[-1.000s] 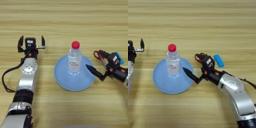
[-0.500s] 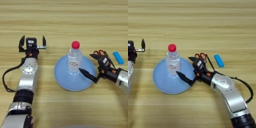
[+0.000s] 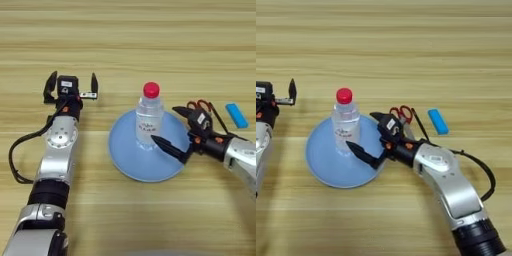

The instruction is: Move the objects on the table

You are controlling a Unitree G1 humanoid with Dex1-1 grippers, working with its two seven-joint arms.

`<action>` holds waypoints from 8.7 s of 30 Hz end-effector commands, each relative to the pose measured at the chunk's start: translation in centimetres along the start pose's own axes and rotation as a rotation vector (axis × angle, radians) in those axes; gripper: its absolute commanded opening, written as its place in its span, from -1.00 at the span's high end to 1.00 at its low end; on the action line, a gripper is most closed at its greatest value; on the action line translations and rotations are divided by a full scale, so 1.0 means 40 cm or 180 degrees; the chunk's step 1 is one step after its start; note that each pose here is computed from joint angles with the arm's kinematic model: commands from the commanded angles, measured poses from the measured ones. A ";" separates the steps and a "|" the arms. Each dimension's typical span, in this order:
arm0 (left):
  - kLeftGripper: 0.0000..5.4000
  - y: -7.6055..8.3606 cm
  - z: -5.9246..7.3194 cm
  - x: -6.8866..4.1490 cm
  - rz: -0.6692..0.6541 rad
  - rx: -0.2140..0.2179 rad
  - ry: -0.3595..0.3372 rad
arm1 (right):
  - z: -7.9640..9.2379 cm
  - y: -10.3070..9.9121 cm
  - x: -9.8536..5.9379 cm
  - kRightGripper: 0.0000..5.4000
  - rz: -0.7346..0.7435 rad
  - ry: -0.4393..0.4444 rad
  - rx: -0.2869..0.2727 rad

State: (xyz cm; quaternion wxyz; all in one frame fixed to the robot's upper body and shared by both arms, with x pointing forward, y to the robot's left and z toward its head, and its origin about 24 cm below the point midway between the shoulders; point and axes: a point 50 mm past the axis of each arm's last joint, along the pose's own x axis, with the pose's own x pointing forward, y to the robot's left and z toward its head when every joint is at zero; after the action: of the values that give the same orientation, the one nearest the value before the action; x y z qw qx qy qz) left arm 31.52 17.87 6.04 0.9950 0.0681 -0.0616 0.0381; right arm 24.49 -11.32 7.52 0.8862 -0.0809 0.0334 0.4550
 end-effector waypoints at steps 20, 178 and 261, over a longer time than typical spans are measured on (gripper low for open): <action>-0.99 -0.008 -0.008 -0.002 -0.0028 0.0017 0.0073 | 0.009 0.007 0.080 -1.00 0.0074 -0.0043 -0.0050; -1.00 0.001 -0.010 -0.001 0.0048 0.0002 0.0107 | -0.140 -0.304 -0.309 -0.99 -0.2949 0.0797 0.0395; -1.00 0.004 -0.007 -0.004 0.0055 0.0005 0.0099 | -0.195 -0.215 -0.195 -0.99 -0.2117 0.1284 0.0849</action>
State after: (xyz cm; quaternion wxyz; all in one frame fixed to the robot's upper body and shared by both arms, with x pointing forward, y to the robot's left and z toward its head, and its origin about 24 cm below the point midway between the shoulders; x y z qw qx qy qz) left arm 31.45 18.10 5.88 0.9953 0.0658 -0.0529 0.0481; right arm 27.32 -23.91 3.00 0.9697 -0.0557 0.2082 0.1152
